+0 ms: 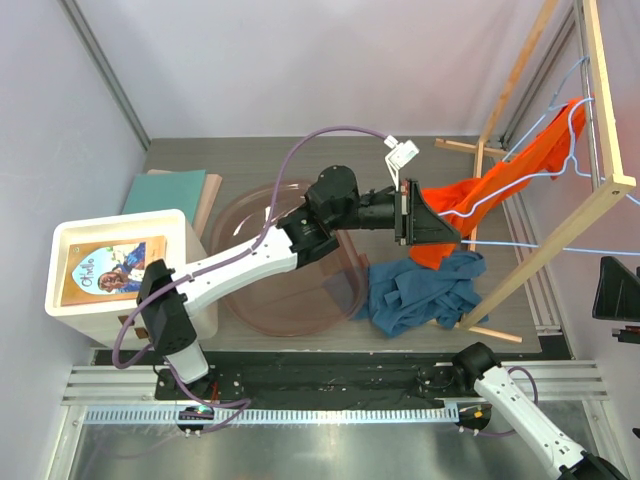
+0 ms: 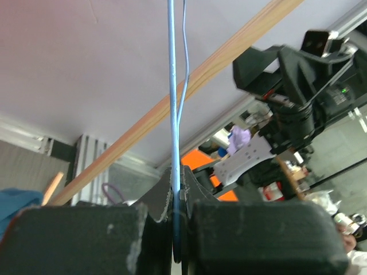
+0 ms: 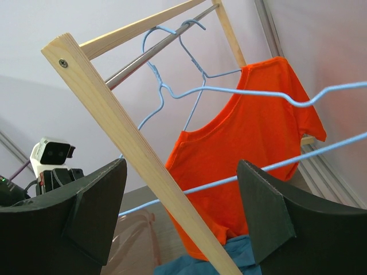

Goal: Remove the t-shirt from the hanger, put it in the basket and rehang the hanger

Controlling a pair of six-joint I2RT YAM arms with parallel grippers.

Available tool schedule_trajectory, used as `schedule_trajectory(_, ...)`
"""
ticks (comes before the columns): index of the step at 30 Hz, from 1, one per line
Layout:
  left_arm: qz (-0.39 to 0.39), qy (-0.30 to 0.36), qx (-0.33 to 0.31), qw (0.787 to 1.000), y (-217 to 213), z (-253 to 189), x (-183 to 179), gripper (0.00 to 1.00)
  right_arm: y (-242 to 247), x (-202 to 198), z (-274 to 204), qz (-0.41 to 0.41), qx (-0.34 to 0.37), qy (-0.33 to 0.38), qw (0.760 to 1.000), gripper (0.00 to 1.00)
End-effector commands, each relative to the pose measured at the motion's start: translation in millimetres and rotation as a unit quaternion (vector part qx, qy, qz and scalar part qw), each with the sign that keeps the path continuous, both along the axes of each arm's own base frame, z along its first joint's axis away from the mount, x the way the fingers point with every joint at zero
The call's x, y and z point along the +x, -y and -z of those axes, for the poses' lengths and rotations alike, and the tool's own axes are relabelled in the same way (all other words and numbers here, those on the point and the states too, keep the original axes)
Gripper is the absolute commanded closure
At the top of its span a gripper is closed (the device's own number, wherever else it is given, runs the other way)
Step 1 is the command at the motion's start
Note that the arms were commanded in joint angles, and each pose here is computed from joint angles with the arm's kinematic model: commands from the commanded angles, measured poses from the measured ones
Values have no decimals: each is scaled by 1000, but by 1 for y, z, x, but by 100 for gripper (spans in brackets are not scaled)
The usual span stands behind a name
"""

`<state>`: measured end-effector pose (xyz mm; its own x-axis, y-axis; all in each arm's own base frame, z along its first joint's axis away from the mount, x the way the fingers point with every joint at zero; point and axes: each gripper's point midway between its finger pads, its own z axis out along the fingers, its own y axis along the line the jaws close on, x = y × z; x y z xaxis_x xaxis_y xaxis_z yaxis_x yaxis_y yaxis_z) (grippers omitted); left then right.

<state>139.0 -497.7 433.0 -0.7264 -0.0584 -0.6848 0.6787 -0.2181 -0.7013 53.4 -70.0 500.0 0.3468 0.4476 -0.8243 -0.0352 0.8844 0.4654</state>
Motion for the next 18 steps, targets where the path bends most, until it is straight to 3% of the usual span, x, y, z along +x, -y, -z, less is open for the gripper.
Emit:
schedule_trajectory(1, 32, 104, 41, 993, -12, 13, -19, 100, 5, -4, -6, 9, 0, 15, 1000, 17)
schedule_trajectory(2, 12, 141, 50, 989, -12, 17, -12, 100, 6, -4, -5, 9, 0, 16, 1000, 17)
schedule_trajectory(8, -36, 198, 112, 973, -14, 45, 10, 100, 5, -3, -1, 10, -1, 15, 1000, 17)
schedule_trajectory(12, -45, 254, 113, 959, -14, 57, 13, 100, 5, -3, 2, 11, -2, 12, 1000, 17)
schedule_trajectory(18, -31, 339, 63, 938, -19, 39, 3, 100, 6, -1, 4, 15, -5, 10, 1000, 17)
